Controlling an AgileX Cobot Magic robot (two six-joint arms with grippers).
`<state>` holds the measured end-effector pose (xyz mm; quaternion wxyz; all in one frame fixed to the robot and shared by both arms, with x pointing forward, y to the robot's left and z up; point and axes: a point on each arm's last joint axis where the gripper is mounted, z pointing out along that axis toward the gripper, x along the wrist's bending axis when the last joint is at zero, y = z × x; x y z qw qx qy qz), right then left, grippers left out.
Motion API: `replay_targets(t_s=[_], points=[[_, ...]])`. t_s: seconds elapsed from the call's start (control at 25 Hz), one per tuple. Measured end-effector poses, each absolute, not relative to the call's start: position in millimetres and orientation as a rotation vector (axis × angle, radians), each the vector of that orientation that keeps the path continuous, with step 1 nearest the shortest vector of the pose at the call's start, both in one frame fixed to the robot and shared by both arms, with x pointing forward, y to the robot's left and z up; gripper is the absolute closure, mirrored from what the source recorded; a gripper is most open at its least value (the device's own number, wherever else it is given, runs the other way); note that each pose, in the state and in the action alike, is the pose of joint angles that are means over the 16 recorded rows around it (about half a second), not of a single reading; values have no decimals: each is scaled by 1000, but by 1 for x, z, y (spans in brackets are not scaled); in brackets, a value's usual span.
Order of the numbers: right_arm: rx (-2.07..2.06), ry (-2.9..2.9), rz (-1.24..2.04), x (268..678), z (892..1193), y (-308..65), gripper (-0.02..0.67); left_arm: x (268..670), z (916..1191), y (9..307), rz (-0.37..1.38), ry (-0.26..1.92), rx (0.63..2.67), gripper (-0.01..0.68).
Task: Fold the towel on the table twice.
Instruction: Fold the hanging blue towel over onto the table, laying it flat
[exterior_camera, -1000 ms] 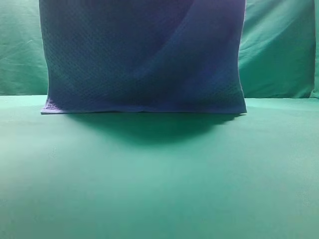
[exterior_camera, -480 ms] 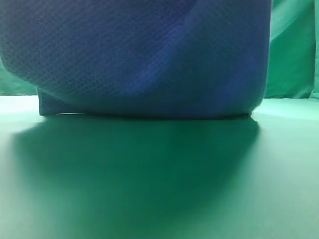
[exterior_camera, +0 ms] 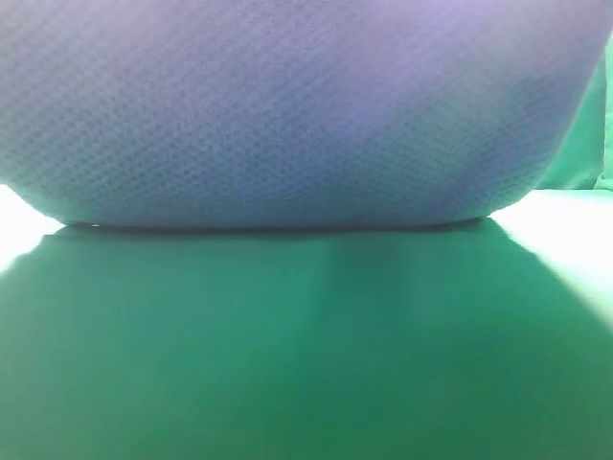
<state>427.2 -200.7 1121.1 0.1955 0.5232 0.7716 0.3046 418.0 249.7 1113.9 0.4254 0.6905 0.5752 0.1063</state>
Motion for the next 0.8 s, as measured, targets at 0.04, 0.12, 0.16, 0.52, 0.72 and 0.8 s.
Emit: replay_targets(t_s=[0.04, 0.12, 0.16, 0.52, 0.72, 0.8], points=[[1479, 2169, 862, 421, 1119, -203, 649, 412, 1110, 249, 250, 1436, 1730, 673], [1505, 2184, 879, 410, 1115, -206, 649, 402, 1102, 247, 218, 1432, 1741, 673], [1518, 2193, 886, 405, 1112, -208, 649, 398, 1098, 246, 203, 1430, 1747, 673], [1606, 2281, 881, 372, 1090, -217, 649, 375, 1066, 238, 100, 1431, 1800, 673], [1626, 2319, 823, 369, 1078, -219, 649, 376, 1056, 237, 98, 1446, 1798, 673], [1631, 2333, 789, 371, 1074, -218, 649, 379, 1053, 238, 105, 1458, 1789, 673]])
